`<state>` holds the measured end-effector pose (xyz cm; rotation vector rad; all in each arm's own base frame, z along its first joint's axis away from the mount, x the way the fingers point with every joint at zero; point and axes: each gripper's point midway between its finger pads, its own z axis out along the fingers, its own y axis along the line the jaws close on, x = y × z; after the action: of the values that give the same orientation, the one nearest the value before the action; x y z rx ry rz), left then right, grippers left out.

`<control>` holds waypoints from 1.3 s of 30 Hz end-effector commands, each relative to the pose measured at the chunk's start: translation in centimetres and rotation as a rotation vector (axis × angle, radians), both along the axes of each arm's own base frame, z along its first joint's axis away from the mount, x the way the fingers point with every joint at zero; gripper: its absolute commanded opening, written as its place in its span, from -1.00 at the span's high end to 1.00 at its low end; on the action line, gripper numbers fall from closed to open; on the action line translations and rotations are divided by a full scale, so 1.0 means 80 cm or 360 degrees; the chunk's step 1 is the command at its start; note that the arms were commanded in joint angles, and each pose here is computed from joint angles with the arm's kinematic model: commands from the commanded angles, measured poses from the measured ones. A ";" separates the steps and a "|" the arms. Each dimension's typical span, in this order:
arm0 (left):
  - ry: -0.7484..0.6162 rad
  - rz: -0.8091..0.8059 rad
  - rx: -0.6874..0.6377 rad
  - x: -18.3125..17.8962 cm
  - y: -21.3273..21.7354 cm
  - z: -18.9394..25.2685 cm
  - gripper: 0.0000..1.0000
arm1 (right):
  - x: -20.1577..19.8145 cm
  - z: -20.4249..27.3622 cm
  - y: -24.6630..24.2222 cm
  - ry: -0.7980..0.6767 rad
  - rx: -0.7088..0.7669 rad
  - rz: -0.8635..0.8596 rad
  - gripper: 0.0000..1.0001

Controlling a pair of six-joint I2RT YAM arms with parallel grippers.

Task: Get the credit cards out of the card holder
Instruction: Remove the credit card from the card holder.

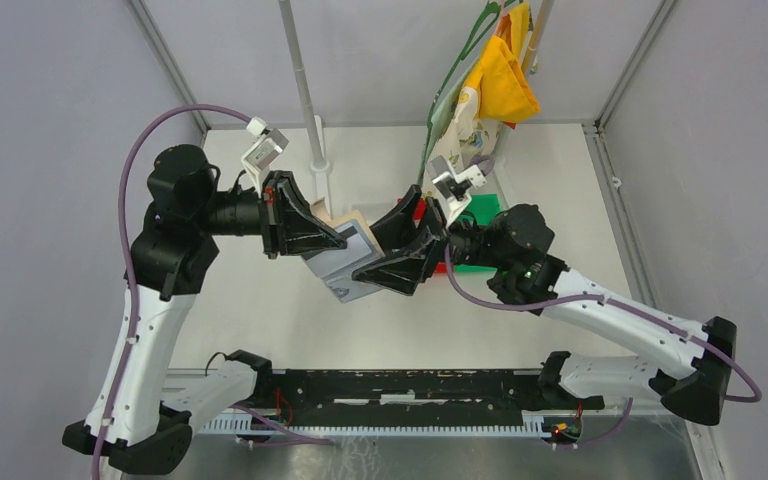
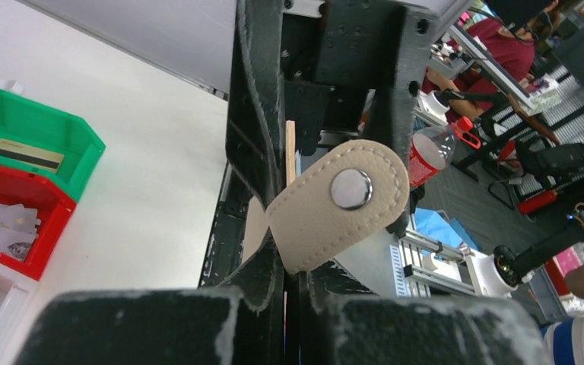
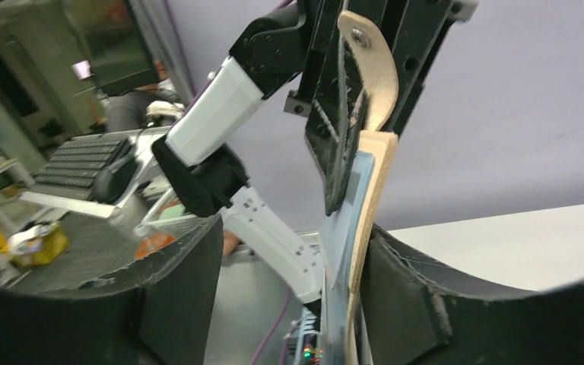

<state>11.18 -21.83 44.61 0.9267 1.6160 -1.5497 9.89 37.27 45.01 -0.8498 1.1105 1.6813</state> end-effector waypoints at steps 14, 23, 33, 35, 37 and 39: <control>0.0115 0.0286 0.0011 0.055 0.005 -0.004 0.96 | 0.034 0.009 -0.040 0.0345 0.0187 -0.0174 -0.32; 0.0162 0.0396 -0.0003 0.075 0.019 -0.005 0.96 | 0.045 -0.023 -0.017 0.0440 0.0121 -0.0138 -0.24; 0.0168 0.0420 -0.0028 0.077 0.019 -0.004 0.97 | 0.059 -0.021 0.008 0.0515 0.0199 -0.0056 -0.15; 0.0171 0.0426 -0.0034 0.077 0.019 -0.002 0.97 | 0.061 -0.020 0.012 0.0530 0.0220 -0.0037 -0.14; 0.0169 0.0433 -0.0043 0.077 0.020 0.000 0.96 | 0.062 -0.020 0.014 0.0549 0.0239 -0.0024 -0.12; 0.0168 0.0442 -0.0049 0.077 0.020 0.000 0.96 | 0.063 -0.018 0.015 0.0568 0.0270 -0.0012 -0.09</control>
<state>18.41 -20.24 42.63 0.5646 1.7826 -1.4278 15.62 39.13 39.46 -0.4657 1.3462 1.8606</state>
